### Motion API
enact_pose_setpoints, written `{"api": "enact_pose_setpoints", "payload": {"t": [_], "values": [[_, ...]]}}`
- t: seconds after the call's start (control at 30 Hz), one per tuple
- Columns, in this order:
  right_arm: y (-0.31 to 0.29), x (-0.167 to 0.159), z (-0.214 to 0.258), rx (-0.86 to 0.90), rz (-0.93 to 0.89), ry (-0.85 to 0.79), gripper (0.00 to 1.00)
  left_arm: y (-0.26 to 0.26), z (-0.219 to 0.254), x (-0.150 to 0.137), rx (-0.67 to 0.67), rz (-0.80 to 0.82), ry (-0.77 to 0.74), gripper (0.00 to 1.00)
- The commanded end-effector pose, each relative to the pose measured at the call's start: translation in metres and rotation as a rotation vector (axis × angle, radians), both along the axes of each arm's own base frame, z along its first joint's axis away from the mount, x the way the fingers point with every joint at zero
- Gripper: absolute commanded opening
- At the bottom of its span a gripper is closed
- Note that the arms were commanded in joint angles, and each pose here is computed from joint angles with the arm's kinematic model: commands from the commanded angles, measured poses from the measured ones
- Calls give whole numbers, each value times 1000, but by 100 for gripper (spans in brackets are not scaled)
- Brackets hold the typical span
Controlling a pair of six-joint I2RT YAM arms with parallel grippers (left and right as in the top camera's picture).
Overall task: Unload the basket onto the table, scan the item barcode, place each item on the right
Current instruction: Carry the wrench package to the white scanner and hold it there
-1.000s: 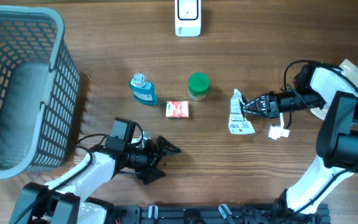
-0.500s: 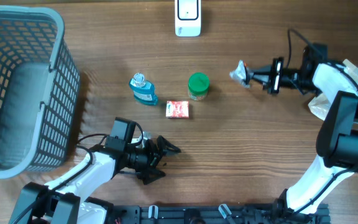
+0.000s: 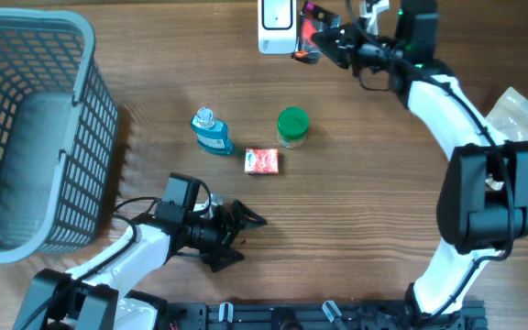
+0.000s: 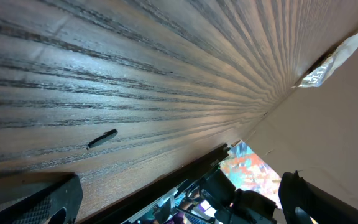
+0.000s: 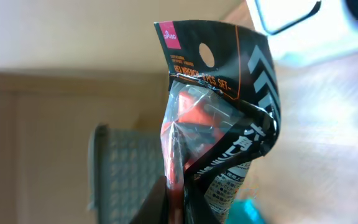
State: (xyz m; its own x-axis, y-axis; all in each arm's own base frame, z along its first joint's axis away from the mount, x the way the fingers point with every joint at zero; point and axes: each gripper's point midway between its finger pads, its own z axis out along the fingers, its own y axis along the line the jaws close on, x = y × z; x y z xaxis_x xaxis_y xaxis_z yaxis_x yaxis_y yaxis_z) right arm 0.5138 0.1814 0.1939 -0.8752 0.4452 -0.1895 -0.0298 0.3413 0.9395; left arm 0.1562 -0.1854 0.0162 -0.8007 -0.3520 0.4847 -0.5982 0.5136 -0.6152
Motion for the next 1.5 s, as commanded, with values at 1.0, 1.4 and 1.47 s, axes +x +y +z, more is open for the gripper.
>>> {"api": "enact_pose_setpoints", "payload": {"t": [1.0, 1.4, 1.47], "values": [[101, 73, -65, 134, -424, 282, 5, 54, -59, 1, 383, 56, -62, 100], [109, 83, -89, 263, -435, 343, 5, 56, -60, 1, 395, 59, -58, 100], [109, 84, -87, 267, -433, 335, 5, 56, -60, 1, 395, 60, -58, 100]]}}
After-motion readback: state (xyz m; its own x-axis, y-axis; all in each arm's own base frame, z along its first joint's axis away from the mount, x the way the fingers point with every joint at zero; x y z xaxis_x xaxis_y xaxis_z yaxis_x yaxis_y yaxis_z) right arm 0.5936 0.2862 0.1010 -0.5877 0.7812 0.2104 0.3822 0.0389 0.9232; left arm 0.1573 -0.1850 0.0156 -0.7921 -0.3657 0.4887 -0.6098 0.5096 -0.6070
